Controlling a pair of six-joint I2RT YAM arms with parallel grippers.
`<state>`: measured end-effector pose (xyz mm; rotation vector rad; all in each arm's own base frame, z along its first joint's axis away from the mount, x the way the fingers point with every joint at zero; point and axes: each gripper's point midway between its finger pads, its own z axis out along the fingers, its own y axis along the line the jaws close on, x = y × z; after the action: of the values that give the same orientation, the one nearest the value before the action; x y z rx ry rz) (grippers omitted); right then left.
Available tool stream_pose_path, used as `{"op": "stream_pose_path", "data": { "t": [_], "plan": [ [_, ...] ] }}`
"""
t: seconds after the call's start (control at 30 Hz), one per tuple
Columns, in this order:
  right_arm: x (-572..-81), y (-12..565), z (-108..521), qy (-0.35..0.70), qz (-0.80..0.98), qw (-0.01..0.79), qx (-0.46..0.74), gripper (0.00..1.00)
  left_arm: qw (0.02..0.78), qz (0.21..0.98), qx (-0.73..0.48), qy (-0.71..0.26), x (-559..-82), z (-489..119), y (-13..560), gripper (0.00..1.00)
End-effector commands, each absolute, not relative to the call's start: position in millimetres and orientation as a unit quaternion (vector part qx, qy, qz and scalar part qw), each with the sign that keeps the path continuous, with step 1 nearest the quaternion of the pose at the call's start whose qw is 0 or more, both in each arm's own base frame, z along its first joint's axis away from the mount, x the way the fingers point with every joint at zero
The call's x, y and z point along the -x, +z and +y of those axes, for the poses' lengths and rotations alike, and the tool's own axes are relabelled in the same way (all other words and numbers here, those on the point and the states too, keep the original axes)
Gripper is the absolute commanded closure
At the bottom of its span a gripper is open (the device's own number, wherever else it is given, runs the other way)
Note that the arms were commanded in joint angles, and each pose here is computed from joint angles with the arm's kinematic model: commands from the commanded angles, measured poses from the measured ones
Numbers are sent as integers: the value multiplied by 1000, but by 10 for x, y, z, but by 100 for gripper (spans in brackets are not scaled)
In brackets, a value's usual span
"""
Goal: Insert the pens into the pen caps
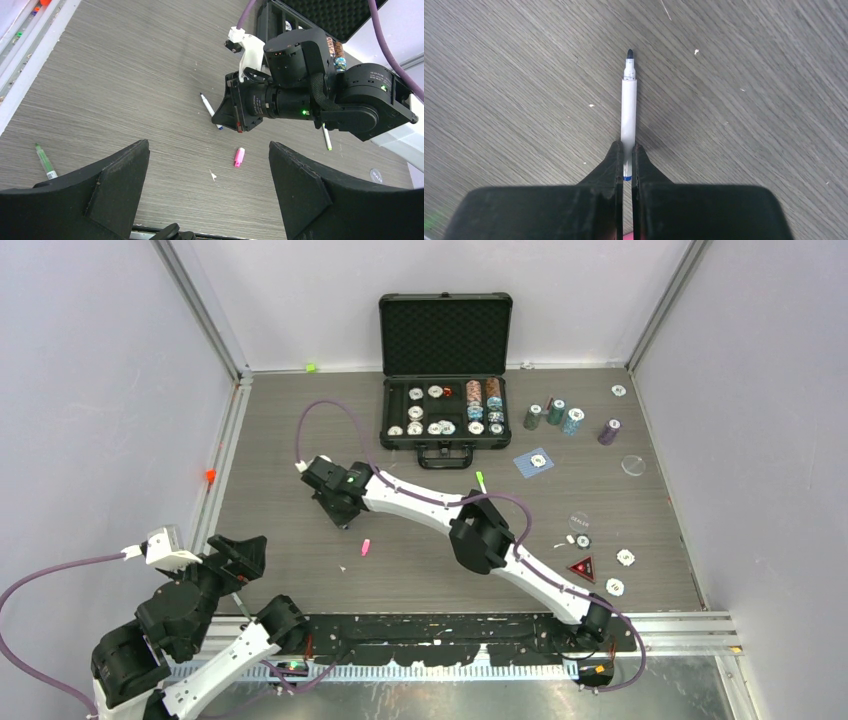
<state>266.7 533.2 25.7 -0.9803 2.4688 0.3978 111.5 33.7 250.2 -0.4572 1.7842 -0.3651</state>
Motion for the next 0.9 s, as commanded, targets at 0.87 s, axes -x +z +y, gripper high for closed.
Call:
{"op": "stream_pose_path", "data": {
  "t": [0.87],
  "plan": [
    [-3066,914,3487,113,918,321,204,100,480,862,38,-158,-1597,-900,2374,16]
  ]
}}
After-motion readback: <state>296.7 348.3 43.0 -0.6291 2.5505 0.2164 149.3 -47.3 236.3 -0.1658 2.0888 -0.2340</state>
